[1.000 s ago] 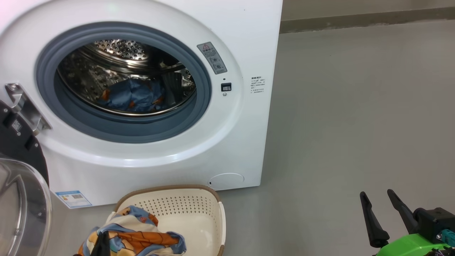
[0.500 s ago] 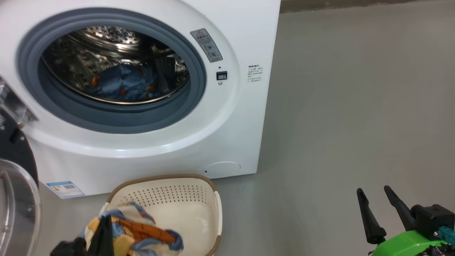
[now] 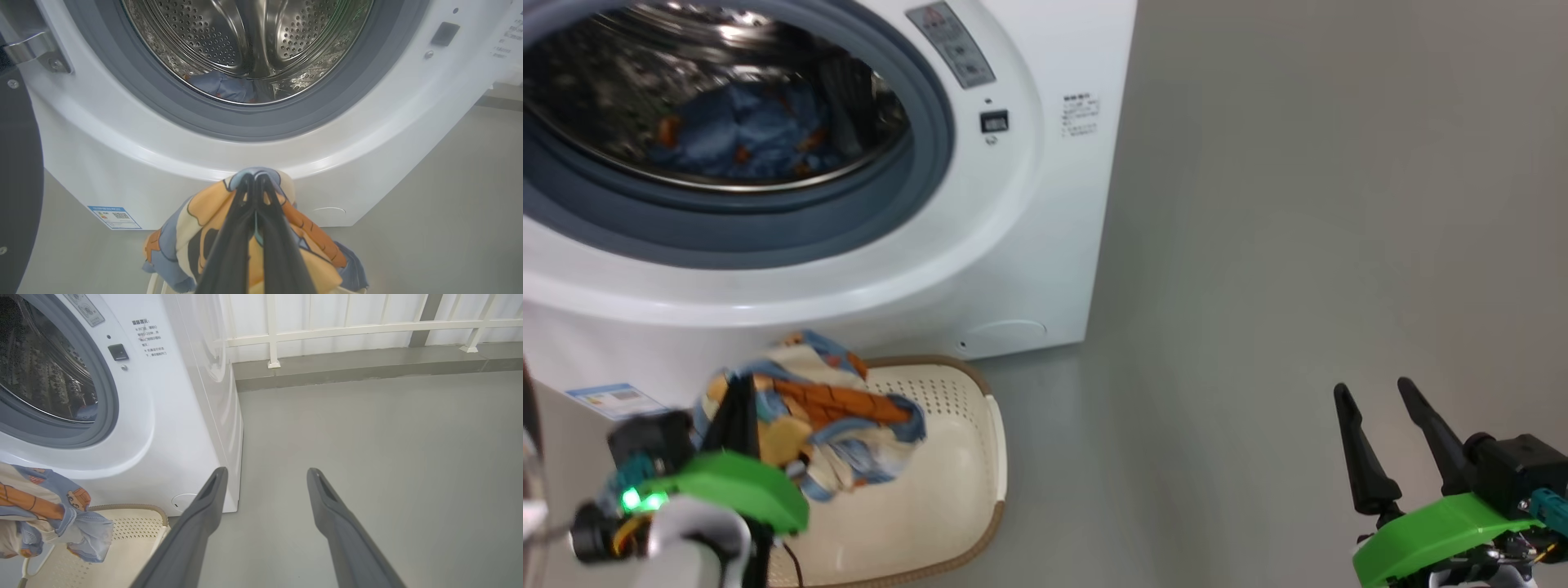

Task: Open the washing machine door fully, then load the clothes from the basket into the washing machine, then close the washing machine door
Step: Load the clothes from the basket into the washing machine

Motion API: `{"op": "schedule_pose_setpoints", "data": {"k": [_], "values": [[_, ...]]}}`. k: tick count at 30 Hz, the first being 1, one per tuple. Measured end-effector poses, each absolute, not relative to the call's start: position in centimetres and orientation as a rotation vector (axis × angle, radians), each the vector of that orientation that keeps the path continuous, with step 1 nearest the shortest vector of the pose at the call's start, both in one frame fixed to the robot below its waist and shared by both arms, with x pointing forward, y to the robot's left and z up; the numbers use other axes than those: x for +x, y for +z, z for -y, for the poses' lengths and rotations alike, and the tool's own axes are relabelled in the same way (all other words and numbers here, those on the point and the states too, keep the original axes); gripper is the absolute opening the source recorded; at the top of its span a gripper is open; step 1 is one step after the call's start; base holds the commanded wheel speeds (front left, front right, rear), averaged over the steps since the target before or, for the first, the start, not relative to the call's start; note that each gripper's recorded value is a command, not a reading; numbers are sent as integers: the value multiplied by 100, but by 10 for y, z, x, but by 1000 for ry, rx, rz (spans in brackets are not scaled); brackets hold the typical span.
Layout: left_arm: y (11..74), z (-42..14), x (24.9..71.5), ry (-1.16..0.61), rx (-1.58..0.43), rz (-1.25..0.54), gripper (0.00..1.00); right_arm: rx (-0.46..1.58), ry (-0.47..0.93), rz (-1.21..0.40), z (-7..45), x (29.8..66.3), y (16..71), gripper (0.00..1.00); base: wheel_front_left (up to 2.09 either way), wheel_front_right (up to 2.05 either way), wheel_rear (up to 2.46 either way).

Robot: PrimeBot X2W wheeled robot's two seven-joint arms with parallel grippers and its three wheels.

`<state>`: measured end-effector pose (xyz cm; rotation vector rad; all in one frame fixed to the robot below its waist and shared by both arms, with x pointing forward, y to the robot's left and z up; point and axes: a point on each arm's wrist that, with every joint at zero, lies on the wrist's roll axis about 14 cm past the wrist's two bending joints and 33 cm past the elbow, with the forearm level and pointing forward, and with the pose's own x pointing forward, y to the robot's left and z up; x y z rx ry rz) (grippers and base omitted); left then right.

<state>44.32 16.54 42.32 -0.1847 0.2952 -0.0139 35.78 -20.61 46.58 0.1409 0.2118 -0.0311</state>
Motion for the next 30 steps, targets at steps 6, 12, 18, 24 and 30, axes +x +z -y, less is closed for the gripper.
{"op": "schedule_pose_setpoints", "data": {"k": [6, 12, 18, 24, 30], "values": [[417, -163, 489, -51, -148, -352, 0, 146, -66, -221, 215, 365, 454, 100, 0, 0, 0], [415, -158, 539, -94, -108, -409, 0, 190, -104, -231, 223, 369, 439, 100, 0, 0, 0], [424, -152, 589, -130, -70, -430, 0, 221, -139, -244, 230, 372, 424, 100, 0, 0, 0], [437, -140, 633, -161, -47, -412, 0, 237, -161, -263, 233, 376, 407, 100, 0, 0, 0], [434, -141, 665, -167, -15, -417, 0, 259, -171, -282, 233, 380, 392, 100, 0, 0, 0]]}}
